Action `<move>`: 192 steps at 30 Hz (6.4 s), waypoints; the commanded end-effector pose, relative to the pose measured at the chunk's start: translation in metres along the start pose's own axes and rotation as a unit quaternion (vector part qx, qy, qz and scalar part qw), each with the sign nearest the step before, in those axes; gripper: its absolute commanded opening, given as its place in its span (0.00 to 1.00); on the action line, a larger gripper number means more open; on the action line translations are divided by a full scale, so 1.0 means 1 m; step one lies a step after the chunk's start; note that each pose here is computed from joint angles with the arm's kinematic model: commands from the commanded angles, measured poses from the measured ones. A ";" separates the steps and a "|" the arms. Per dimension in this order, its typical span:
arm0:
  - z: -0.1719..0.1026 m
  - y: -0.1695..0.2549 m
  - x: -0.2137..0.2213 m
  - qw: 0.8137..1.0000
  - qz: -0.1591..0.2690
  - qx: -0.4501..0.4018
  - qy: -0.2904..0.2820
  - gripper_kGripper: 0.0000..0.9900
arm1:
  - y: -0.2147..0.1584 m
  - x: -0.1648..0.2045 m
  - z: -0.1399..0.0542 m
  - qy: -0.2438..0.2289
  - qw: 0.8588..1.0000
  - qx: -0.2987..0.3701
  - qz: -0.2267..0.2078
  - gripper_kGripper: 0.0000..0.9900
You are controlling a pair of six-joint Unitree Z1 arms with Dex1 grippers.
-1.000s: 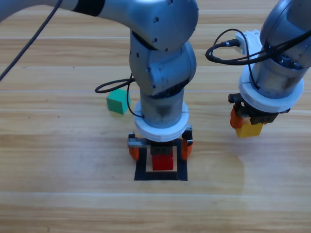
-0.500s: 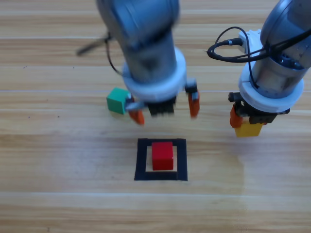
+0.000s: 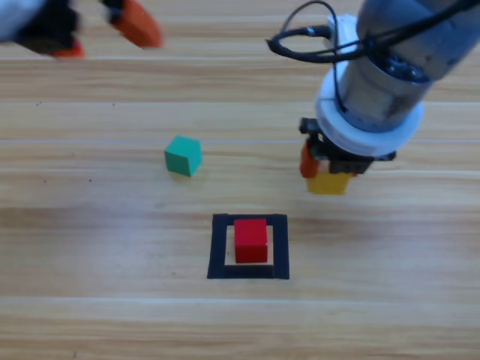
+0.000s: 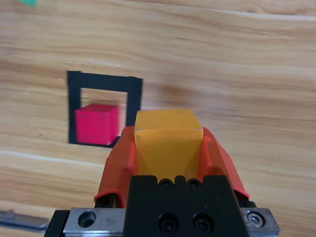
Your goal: Stack the blocks in the rectangular block: red at the bottom, yellow in the middle, green on top
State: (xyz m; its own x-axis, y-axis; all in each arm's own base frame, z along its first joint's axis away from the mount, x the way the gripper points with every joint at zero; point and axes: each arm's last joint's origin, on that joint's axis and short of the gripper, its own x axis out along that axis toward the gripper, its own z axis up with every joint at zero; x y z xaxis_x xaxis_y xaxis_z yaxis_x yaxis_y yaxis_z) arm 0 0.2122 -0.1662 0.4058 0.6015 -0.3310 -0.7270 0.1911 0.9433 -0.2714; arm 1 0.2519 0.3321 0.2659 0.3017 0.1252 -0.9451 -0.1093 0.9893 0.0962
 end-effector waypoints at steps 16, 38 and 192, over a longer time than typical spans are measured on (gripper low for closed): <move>-0.001 0.059 -0.003 0.994 -0.001 0.105 0.025 0.98 | 0.103 0.059 -0.032 0.041 0.997 -0.045 -0.039 0.16; -0.002 0.065 0.019 0.994 0.008 0.096 0.055 0.99 | 0.105 0.073 -0.031 0.032 0.997 -0.014 -0.064 0.16; 0.038 -0.006 0.312 0.945 0.177 -0.126 0.246 0.96 | -0.124 -0.075 -0.067 -0.191 0.909 -0.341 0.147 1.00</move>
State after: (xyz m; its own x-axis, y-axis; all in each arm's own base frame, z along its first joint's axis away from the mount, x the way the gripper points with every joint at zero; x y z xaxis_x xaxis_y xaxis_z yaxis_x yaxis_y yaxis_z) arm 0 0.4224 -0.2588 0.2437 0.2190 -0.0805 -0.9724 -0.1726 0.9777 -0.1198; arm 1 0.1771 0.2000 0.3097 0.4646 0.5211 -0.7159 -0.7639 0.6448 -0.0264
